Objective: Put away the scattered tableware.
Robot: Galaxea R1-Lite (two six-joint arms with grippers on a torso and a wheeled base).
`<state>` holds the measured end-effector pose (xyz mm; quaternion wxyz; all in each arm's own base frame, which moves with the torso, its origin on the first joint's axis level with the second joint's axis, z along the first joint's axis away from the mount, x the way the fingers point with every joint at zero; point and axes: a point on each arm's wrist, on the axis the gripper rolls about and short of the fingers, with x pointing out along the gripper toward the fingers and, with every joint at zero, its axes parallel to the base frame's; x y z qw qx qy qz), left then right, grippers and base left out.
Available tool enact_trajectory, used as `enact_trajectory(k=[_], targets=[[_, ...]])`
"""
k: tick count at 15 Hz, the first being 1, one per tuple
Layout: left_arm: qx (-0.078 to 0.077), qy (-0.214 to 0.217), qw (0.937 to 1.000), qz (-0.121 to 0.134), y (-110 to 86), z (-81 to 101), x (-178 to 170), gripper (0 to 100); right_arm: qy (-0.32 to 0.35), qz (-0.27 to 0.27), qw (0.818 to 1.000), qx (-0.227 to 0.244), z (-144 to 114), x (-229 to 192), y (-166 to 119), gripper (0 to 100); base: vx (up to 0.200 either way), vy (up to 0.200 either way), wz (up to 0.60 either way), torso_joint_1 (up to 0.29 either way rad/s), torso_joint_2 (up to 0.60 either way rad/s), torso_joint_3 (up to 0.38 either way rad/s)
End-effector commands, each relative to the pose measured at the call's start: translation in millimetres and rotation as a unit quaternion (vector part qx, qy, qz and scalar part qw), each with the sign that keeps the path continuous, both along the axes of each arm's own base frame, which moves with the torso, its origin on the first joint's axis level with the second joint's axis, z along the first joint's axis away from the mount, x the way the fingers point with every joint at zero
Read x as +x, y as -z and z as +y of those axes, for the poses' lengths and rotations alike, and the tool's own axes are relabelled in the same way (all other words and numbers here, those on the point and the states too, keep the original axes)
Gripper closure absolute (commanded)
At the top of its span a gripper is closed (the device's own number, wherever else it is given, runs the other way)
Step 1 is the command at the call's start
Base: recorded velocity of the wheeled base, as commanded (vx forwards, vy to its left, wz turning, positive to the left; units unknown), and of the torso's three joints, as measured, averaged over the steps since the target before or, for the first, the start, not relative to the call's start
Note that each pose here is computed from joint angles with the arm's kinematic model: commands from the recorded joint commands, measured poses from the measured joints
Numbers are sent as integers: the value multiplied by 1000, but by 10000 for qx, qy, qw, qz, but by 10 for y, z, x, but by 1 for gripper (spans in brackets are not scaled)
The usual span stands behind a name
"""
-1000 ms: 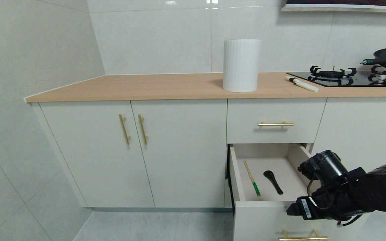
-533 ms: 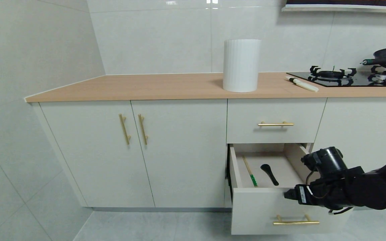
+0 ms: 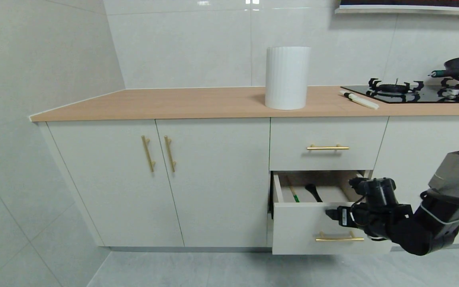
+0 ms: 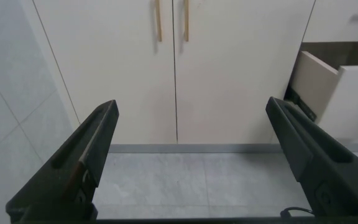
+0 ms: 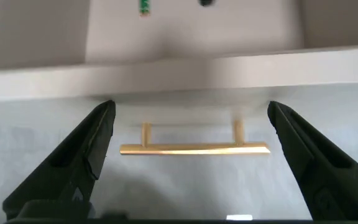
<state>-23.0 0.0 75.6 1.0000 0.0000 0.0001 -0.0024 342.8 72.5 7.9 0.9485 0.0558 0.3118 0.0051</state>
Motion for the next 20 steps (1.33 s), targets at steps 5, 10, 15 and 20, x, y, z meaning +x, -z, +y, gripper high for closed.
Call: enact_trajectory(k=[5, 10, 15, 20], targets=[[0, -1, 10000, 7, 0, 0, 1, 0, 30, -457, 9987, -204, 72, 458, 472, 0, 0, 0, 0, 0, 0, 0], [0, -1, 10000, 7, 0, 0, 1, 0, 256, -777, 9966, -113, -8, 776, 557, 0, 0, 0, 0, 0, 0, 0], [0, -1, 10000, 7, 0, 0, 1, 0, 718, -1045, 9914, 318, -143, 998, 534, 0, 0, 0, 0, 0, 0, 0], [0, -1, 10000, 7, 0, 0, 1, 0, 920, -1324, 9852, 580, -200, 1208, 556, 0, 0, 0, 0, 0, 0, 0]])
